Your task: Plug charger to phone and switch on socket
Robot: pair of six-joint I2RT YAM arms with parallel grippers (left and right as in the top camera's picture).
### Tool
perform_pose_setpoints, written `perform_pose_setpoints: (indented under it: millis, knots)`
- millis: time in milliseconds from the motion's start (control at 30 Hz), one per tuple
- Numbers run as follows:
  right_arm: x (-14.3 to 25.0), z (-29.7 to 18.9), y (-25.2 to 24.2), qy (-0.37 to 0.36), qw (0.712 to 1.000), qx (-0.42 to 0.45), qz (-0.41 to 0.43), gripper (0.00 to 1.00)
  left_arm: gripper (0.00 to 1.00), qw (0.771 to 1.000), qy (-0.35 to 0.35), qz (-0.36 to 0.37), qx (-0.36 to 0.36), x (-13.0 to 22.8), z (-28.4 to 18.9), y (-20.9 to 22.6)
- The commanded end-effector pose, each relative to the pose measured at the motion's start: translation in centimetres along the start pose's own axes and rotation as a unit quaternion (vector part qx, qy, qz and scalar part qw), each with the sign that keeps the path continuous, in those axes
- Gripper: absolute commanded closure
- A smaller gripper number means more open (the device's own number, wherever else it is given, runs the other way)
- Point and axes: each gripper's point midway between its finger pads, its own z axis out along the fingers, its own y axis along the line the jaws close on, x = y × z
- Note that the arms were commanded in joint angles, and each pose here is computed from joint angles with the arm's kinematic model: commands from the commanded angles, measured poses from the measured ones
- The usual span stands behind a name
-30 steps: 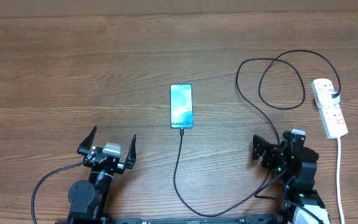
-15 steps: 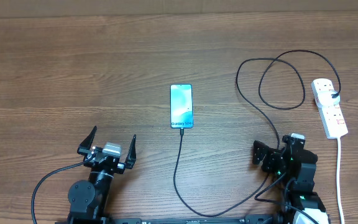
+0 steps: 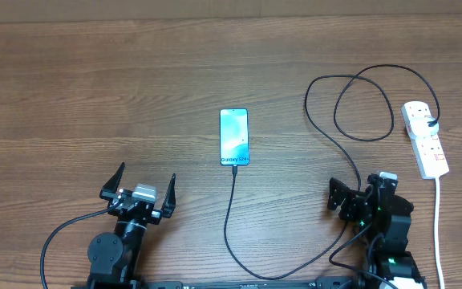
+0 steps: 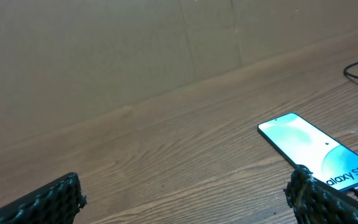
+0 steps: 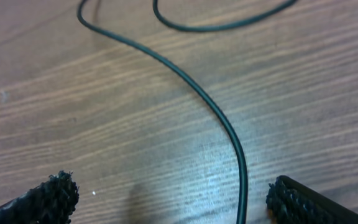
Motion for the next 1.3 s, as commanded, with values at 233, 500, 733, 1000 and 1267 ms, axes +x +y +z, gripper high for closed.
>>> perform_pose_setpoints:
  millis: [233, 500, 733, 1000, 1267]
  knots:
    - [-1.9, -0.7, 0.6, -0.050, 0.999, -0.011, -0.010, 0.00, 0.00, 1.000, 0.002, -0.011, -0.004, 0.2, 0.0, 0.1]
    - [-3.0, -1.2, 0.9, -0.075, 0.997, -0.017, -0.013, 0.00, 0.00, 1.000, 0.002, -0.011, -0.004, 0.2, 0.0, 0.1]
    - [-4.5, -2.0, 1.4, -0.112, 0.993, -0.025, -0.019, 0.00, 0.00, 1.000, 0.002, -0.011, -0.004, 0.2, 0.0, 0.1]
    - [-6.3, -3.1, 2.2, -0.156, 0.987, -0.041, -0.028, 0.00, 0.00, 1.000, 0.002, -0.011, -0.004, 0.2, 0.0, 0.1]
    - [-7.8, -5.0, 5.4, -0.206, 0.972, -0.099, -0.056, 0.00, 0.00, 1.000, 0.002, -0.011, -0.004, 0.2, 0.0, 0.1]
